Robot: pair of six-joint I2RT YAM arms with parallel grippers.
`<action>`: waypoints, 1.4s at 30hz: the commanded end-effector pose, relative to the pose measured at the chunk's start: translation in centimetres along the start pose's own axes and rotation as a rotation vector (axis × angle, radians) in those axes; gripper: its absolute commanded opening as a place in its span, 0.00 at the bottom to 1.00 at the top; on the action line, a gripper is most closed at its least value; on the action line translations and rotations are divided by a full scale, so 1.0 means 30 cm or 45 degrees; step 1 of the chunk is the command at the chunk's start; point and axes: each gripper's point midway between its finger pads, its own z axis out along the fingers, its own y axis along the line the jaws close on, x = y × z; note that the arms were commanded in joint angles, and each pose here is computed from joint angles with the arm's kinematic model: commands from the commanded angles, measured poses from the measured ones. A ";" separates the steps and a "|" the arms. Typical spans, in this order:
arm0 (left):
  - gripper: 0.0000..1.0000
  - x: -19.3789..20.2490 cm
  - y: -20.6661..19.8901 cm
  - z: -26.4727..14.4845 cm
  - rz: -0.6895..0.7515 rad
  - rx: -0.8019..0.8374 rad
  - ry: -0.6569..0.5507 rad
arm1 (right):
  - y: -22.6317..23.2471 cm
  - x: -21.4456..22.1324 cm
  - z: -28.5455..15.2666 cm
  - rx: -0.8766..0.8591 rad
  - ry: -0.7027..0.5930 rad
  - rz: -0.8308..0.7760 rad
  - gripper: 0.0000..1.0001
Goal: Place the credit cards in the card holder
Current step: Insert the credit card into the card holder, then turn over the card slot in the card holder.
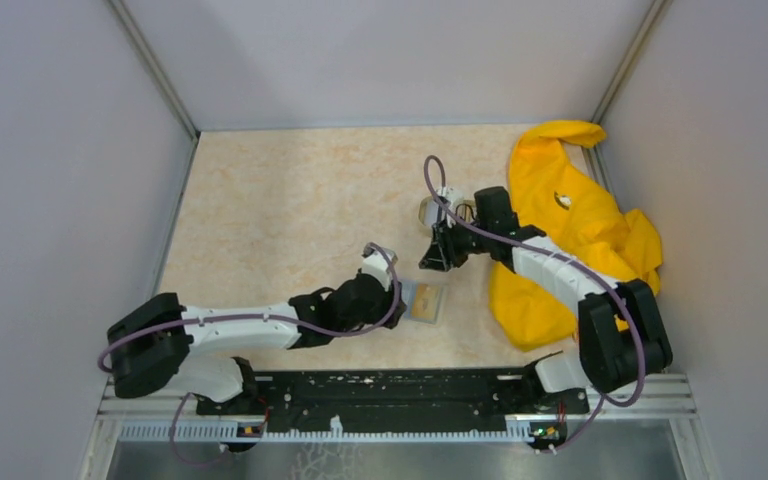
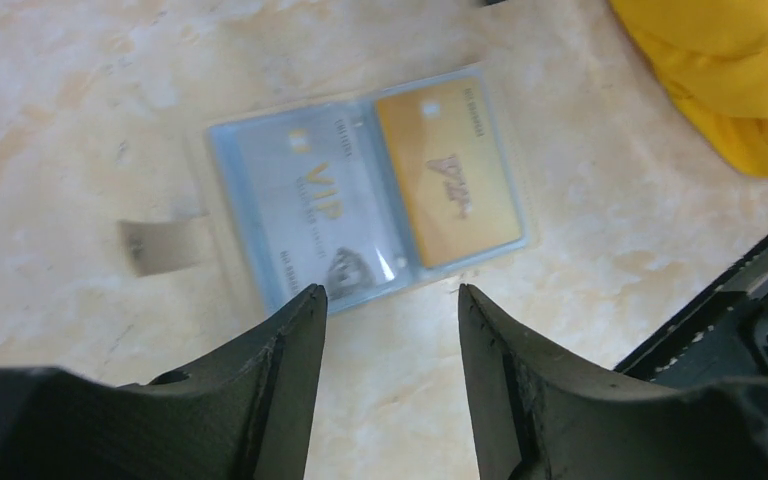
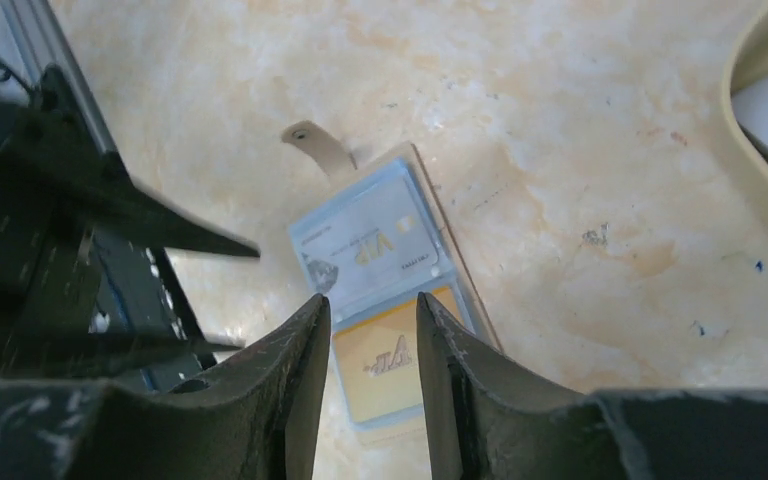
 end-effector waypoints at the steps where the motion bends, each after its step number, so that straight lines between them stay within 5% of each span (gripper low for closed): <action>1: 0.58 -0.005 0.084 -0.039 -0.080 0.023 -0.040 | 0.121 -0.048 -0.089 -0.210 -0.058 -0.549 0.37; 5: 0.59 -0.021 0.157 -0.070 -0.217 0.088 -0.102 | 0.253 0.059 -0.113 -0.489 -0.044 -0.958 0.30; 9: 0.56 -0.022 0.202 -0.080 -0.321 0.120 -0.129 | 0.296 0.255 -0.069 -0.571 0.235 -1.489 0.27; 12: 0.47 -0.007 0.216 -0.071 -0.358 0.105 -0.106 | 0.290 0.383 -0.011 -0.614 0.404 -1.672 0.09; 15: 0.42 0.012 0.210 -0.061 -0.373 0.115 -0.076 | 0.264 0.444 0.032 -0.630 0.503 -1.668 0.00; 28: 0.42 0.019 0.171 -0.043 -0.418 0.198 -0.060 | 0.076 0.476 0.082 -0.257 0.762 -1.724 0.00; 35: 0.59 0.038 0.140 -0.011 -0.474 0.246 -0.017 | -0.015 0.336 0.046 -0.005 0.620 -1.572 0.00; 42: 0.61 0.002 0.114 -0.004 -0.478 0.284 -0.041 | 0.180 0.345 0.028 -0.368 0.437 -1.404 0.07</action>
